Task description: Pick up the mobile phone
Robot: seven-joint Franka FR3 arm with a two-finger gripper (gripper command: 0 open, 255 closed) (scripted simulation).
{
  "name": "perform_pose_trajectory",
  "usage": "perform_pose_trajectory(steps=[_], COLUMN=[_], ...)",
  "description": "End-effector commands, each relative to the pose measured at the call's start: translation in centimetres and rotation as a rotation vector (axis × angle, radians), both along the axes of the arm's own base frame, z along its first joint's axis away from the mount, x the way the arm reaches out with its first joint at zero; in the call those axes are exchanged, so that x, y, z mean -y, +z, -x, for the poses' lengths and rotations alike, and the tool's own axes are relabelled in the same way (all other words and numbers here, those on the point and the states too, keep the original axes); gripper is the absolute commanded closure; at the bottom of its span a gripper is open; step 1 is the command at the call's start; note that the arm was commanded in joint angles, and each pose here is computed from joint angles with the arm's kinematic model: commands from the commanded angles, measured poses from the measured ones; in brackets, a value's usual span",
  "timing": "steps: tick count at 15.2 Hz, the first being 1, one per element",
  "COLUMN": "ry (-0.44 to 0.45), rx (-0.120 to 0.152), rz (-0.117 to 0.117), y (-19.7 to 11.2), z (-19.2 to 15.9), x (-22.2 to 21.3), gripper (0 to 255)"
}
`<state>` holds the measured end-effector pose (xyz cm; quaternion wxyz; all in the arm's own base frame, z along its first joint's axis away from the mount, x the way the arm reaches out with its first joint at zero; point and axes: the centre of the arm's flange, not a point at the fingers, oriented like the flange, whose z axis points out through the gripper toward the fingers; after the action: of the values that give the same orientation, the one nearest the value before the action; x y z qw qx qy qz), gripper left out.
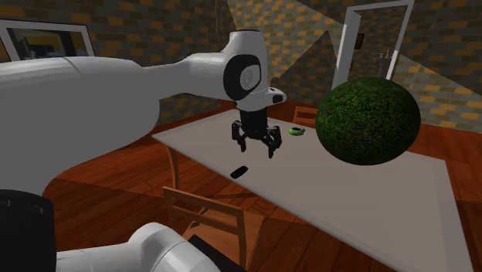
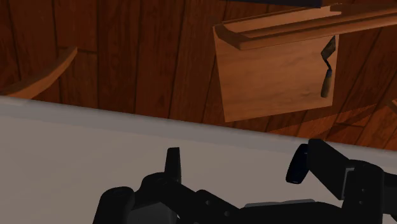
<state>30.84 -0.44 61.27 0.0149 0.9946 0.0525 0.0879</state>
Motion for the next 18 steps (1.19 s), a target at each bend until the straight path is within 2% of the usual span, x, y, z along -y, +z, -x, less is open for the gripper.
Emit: perform_pose_trajectory(steps=[1, 18], ry=[0.000, -0.087], rx=[0.000, -0.048], rz=[0.000, -0.027], y=[0.0, -13.5], z=[0.0, -13.3], x=[0.0, -12.5], gripper=[0, 0])
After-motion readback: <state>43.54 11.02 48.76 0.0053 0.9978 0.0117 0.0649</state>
